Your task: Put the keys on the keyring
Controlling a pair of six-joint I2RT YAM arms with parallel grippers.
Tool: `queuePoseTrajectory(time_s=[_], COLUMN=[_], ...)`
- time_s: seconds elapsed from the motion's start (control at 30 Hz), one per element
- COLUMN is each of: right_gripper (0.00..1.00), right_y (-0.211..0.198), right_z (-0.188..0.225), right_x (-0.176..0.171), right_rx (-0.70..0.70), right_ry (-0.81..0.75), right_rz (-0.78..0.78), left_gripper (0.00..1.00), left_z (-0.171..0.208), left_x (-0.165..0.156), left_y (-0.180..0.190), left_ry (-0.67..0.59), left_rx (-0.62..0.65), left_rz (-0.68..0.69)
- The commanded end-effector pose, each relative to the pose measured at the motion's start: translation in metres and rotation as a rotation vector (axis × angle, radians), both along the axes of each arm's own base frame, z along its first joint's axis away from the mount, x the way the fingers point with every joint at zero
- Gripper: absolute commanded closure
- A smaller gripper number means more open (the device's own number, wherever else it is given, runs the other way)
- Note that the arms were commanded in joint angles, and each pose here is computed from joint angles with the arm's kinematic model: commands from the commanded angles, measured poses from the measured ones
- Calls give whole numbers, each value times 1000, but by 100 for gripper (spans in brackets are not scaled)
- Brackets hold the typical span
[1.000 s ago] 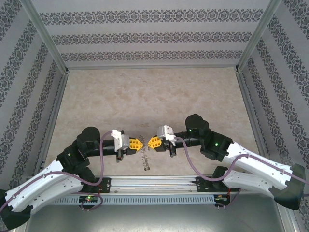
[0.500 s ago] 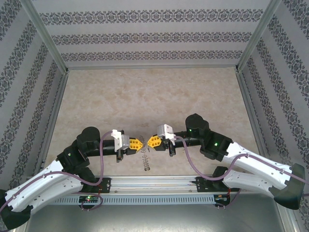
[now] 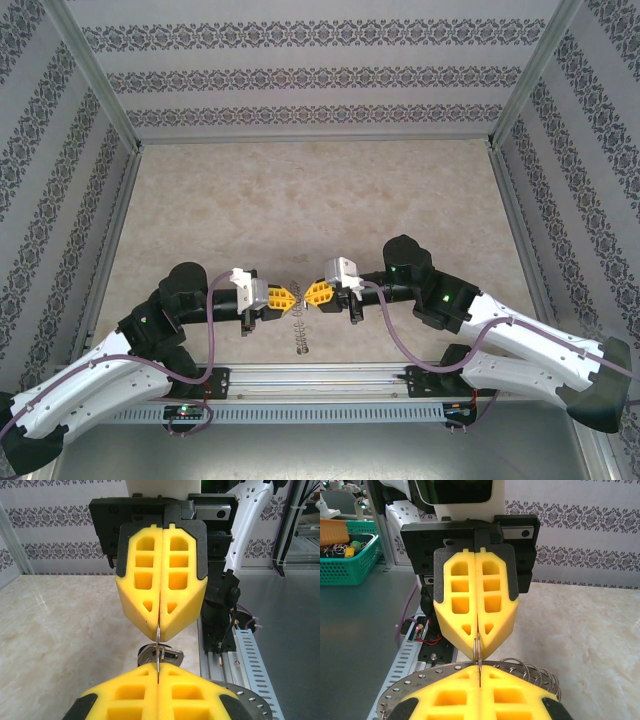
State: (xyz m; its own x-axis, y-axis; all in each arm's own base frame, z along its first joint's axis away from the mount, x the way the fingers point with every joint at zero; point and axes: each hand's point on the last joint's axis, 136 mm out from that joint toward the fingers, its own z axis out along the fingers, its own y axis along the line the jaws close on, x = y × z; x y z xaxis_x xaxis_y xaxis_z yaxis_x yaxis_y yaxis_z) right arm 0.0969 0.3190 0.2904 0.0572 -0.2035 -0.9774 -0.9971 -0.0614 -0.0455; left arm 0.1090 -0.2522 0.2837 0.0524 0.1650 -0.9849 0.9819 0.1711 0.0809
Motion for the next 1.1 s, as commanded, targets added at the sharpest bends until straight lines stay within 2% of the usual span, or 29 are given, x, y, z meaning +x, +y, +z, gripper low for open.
queuePoseTrajectory(time_s=[0.0, 1.07], right_gripper=[100, 100], right_y=[-1, 5], right_z=[6, 4], right_x=[-12, -10], right_rx=[24, 18], right_ry=[15, 30], right_rz=[52, 60], left_gripper=[100, 100], left_z=[16, 17], left_x=[0, -1], left_y=[2, 2], left_ry=[-56, -61], left_rx=[-37, -39], left_rz=[9, 7])
